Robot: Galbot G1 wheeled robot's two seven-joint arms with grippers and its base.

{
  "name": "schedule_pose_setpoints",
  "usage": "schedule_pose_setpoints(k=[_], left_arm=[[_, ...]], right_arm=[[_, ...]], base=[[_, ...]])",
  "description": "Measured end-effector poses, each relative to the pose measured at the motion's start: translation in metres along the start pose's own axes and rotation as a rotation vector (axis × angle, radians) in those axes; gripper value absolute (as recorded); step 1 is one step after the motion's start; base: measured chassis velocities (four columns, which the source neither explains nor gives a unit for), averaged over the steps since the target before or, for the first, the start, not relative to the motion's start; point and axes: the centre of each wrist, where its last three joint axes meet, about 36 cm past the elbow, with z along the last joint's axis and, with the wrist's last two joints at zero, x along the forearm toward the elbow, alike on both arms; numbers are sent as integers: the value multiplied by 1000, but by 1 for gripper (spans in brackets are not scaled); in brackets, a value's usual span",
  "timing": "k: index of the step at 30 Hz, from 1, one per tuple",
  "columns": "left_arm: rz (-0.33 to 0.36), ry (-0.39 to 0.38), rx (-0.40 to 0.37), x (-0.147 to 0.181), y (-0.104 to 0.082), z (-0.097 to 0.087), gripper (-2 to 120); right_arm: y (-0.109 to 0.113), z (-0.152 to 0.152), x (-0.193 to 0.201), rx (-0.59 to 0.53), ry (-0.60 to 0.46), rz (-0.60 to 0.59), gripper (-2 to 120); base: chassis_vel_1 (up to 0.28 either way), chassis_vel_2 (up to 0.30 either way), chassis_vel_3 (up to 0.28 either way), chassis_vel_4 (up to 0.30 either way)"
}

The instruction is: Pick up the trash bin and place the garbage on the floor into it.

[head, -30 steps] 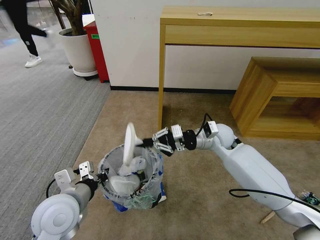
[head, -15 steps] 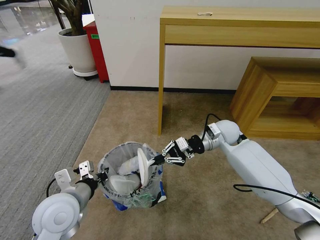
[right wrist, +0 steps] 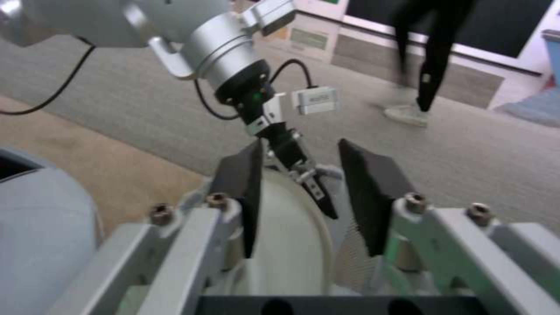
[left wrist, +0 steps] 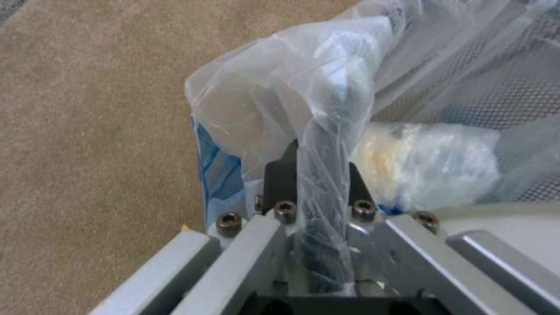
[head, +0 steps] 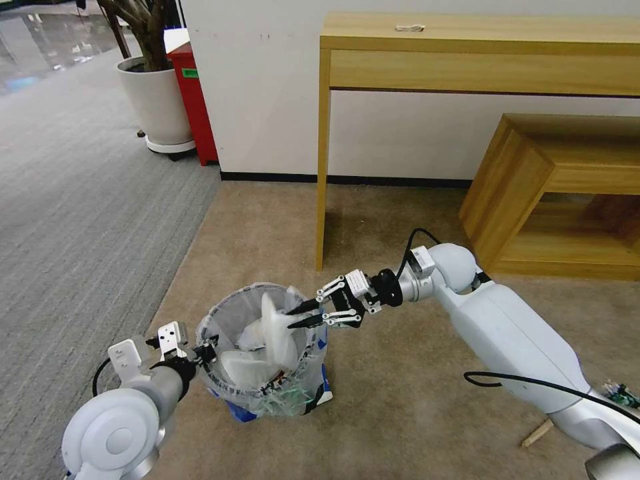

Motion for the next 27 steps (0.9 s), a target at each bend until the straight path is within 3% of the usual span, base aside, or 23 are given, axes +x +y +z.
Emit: schedule_pose_setpoints(k=[1,3,7,9,12,17,21,23,24,27], left_arm=[[0,0,0,0,0,0,1],[1,-3,-1,2,0,0,1],[0,-3,-2,2,-1,0,1],[0,-4,-2,3,-1,0,1],[-3,-6,-3,3,0,0,1],[-8,-12,-2,4,1,-1,1],[-48,-25,0,5,3,-4,1],[-82,-47,5,7,4,-8,1],[-82,-47,5,7,4,-8,1],[-103,-74,7,11,8,-16,1]], right_arm=[[0,0,0,0,0,0,35],[3,-3,-3,-6,-5,40,50],[9,-4,-12,-16,-40,117,64],[10,-4,-14,-20,-49,124,67],[13,-4,-15,-17,-63,131,84],[13,-4,-13,-10,-71,141,97],[17,-10,-12,-11,-138,270,100],[24,-17,-16,-41,-199,473,100],[24,-17,-16,-41,-199,473,100],[33,-22,-11,-75,-243,646,100]], base=[[0,0,0,0],[0,0,0,0],[0,0,0,0],[0,0,0,0],[0,0,0,0],[0,0,0,0],[0,0,0,0],[0,0,0,0],[0,0,0,0],[0,0,0,0]])
